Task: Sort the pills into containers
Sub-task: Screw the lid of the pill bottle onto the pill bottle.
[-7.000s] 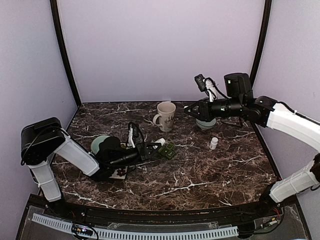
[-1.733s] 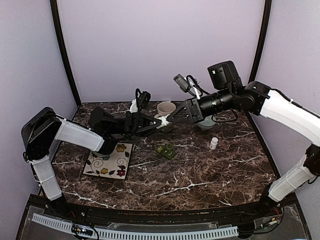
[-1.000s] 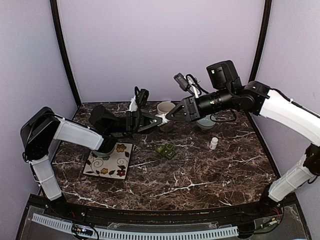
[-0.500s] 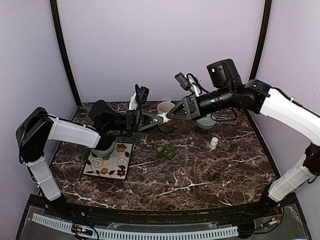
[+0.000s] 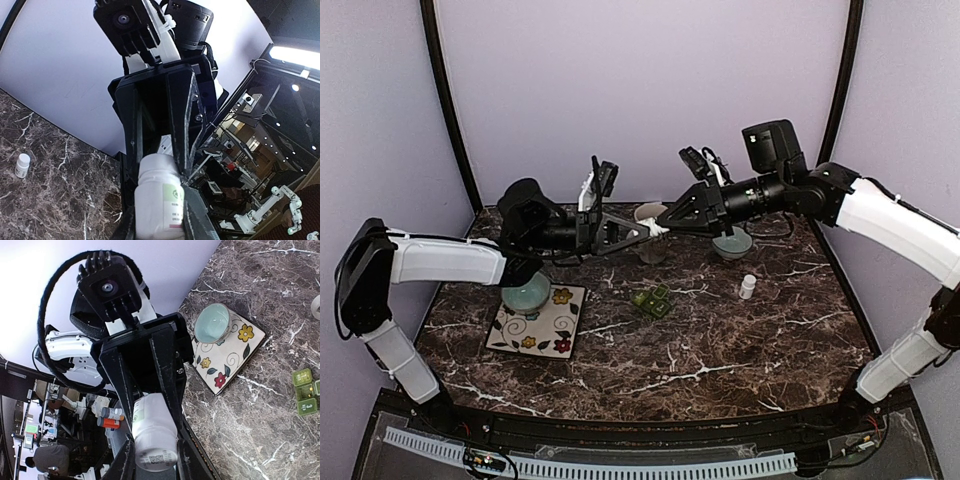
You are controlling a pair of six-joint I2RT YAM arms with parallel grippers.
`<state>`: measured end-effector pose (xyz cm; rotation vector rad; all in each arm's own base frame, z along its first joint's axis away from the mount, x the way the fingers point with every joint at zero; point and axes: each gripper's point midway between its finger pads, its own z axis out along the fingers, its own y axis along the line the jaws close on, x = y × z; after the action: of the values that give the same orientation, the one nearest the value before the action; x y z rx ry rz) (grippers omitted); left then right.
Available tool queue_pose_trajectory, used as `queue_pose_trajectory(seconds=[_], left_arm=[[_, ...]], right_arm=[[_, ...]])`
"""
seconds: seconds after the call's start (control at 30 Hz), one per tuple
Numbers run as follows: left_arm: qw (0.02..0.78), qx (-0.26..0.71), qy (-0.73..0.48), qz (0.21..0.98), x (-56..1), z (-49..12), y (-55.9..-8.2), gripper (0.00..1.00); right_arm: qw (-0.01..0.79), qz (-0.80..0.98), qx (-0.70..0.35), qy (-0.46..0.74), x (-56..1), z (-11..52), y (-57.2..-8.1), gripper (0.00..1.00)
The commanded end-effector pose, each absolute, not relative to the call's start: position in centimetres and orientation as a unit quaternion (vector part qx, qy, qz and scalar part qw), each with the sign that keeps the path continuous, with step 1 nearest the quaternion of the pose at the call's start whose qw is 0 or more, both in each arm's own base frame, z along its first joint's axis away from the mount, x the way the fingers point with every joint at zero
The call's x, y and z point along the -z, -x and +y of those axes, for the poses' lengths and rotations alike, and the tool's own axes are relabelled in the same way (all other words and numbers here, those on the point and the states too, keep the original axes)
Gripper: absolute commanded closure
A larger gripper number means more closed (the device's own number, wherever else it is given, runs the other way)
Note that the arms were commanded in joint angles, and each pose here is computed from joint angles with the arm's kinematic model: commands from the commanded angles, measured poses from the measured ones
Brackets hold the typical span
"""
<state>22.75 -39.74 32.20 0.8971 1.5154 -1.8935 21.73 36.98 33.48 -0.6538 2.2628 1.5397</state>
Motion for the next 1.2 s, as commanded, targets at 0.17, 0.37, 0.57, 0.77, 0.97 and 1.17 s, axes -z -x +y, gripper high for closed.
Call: queue_pose_trajectory(seconds=[0.17, 0.37, 0.57, 0.77, 0.97, 1.17], left_arm=[[0.387, 0.636, -0.427, 0.513, -38.7, -41.1, -19.2, 1.00], [0.423, 0.584, -0.456, 0.522, -38.3, -41.6, -18.5, 1.00], [0.469, 0.529, -0.465, 0.532, -38.1, -41.5, -18.5, 1.00], [0.507, 0.483, -0.473, 0.535, -37.5, -41.5, -18.5, 1.00], [0.549, 0.431, -0.477, 0.534, -36.3, -41.3, -18.9, 1.00], [0.593, 0.380, -0.488, 0.516, -35.5, -41.6, -18.9, 1.00]], right_arm=[[0.087, 0.796, -0.566, 0.196, -31.2, 39.7, -21.4, 1.00], [0.061, 0.793, -0.578, 0.179, -31.1, 39.7, -21.4, 1.00], [0.041, 0.787, -0.593, 0.161, -31.1, 39.5, -21.4, 1.00], [0.027, 0.786, -0.600, 0.145, -31.0, 39.3, -21.7, 1.00], [0.010, 0.791, -0.598, 0.130, -30.3, 39.4, -21.9, 1.00], [-0.008, 0.789, -0.605, 0.104, -29.7, 39.5, -22.0, 1.00]])
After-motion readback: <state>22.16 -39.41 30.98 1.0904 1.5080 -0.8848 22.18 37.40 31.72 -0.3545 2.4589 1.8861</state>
